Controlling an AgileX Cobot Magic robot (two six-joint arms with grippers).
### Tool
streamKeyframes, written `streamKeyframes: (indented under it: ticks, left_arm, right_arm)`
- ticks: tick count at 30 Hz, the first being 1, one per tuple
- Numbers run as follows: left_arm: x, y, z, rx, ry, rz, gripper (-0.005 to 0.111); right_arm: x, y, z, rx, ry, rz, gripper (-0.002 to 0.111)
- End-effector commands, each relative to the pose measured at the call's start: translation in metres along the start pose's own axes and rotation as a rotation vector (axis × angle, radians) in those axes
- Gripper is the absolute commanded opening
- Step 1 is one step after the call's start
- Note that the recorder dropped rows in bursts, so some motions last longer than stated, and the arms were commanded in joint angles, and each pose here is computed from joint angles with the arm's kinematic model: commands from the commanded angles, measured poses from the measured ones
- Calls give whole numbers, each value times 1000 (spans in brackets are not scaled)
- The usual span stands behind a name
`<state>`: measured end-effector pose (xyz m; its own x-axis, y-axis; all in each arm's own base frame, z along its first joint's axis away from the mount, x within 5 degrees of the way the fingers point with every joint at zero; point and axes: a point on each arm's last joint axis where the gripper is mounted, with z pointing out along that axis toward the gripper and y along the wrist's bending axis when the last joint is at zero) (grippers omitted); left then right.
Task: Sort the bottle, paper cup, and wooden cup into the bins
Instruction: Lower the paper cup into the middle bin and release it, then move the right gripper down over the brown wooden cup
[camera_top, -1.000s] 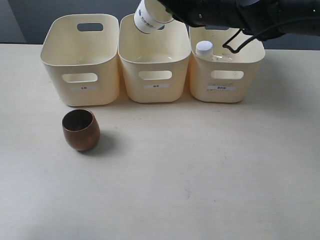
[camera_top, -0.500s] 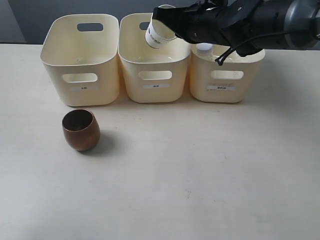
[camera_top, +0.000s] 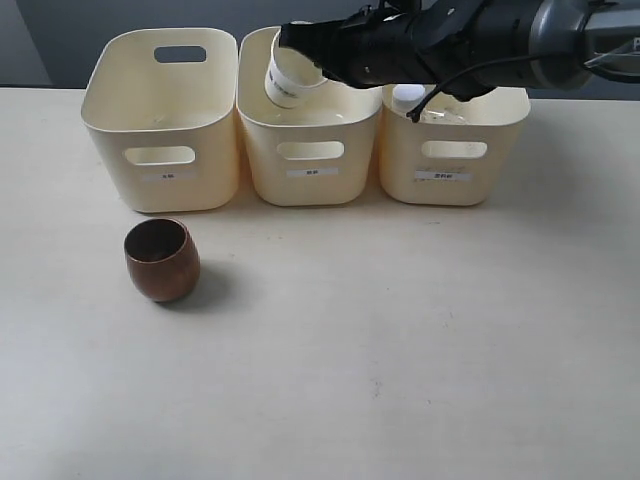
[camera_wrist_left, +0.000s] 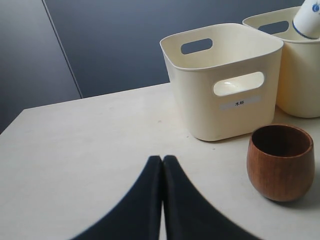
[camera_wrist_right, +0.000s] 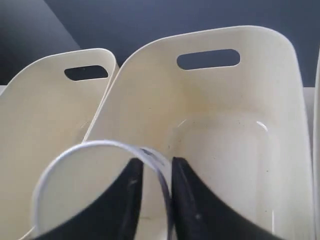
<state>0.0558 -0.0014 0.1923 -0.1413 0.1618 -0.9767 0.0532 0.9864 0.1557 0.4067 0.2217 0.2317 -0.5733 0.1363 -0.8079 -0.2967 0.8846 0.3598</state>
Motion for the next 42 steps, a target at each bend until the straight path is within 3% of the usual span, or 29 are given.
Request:
streamKeyframes:
  ticks: [1, 8, 10, 23, 35, 42]
  left_arm:
    - [0, 0, 0, 2, -5, -1, 0]
    - [0, 0, 0, 2, -5, -1, 0]
    - [0, 0, 0, 2, -5, -1, 0]
    - [0, 0, 0, 2, -5, -1, 0]
    - [0, 0, 0, 2, -5, -1, 0]
    - [0, 0, 0, 2, -5, -1, 0]
  right_arm:
    - [-3, 0, -1, -5, -2, -23, 56]
    - [2, 3, -1, -37, 54, -19, 54]
    - [6, 10, -6, -101, 133, 56, 54]
    - [-3, 44, -49, -328, 302, 72, 54]
    - [30, 95, -61, -474, 465, -23, 54]
    - [48, 119, -64, -461, 472, -90, 54]
